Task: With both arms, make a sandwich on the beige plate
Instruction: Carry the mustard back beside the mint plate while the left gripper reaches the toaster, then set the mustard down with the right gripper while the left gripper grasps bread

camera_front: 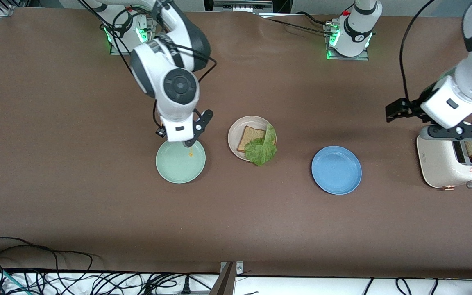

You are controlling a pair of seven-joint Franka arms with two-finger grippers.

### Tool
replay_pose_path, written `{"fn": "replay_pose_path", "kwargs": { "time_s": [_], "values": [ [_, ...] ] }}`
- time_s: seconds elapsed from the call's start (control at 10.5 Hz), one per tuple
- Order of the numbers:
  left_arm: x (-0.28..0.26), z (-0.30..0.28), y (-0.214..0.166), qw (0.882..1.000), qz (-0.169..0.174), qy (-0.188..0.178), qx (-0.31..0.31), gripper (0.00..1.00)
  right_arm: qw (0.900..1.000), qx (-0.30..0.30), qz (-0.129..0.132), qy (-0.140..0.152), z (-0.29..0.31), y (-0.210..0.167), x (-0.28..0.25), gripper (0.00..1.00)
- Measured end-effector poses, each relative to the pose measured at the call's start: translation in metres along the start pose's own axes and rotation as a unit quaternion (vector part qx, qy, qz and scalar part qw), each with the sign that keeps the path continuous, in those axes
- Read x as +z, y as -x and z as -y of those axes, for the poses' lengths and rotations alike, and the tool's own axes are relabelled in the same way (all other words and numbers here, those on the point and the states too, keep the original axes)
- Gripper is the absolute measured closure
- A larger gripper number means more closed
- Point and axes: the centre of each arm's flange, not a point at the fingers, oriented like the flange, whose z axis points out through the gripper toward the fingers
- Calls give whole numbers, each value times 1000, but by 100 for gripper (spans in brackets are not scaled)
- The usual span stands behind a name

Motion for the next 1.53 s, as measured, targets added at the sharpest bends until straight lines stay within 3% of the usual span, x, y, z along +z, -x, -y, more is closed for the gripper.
{"fn": "replay_pose_path", "kwargs": {
  "time_s": [0.48, 0.67, 0.86, 1.15, 1.53],
  "values": [
    [16, 44, -13, 999, 14, 6, -35, 0, 996, -36, -74, -22, -80, 110, 28, 77],
    [19, 53, -16, 999, 12, -7, -41, 0, 993, -64, -100, -19, -108, 139, 50, 77],
    [30, 97, -25, 998, 6, -7, -59, 0, 987, -81, -141, -20, -127, 156, 85, 77],
    [45, 184, -31, 999, -7, 2, -35, 0, 978, -94, -186, -17, -136, 172, 133, 77],
    [75, 289, -22, 999, -14, 14, -26, 0, 956, -125, -262, -31, -145, 186, 184, 77]
  ]
}}
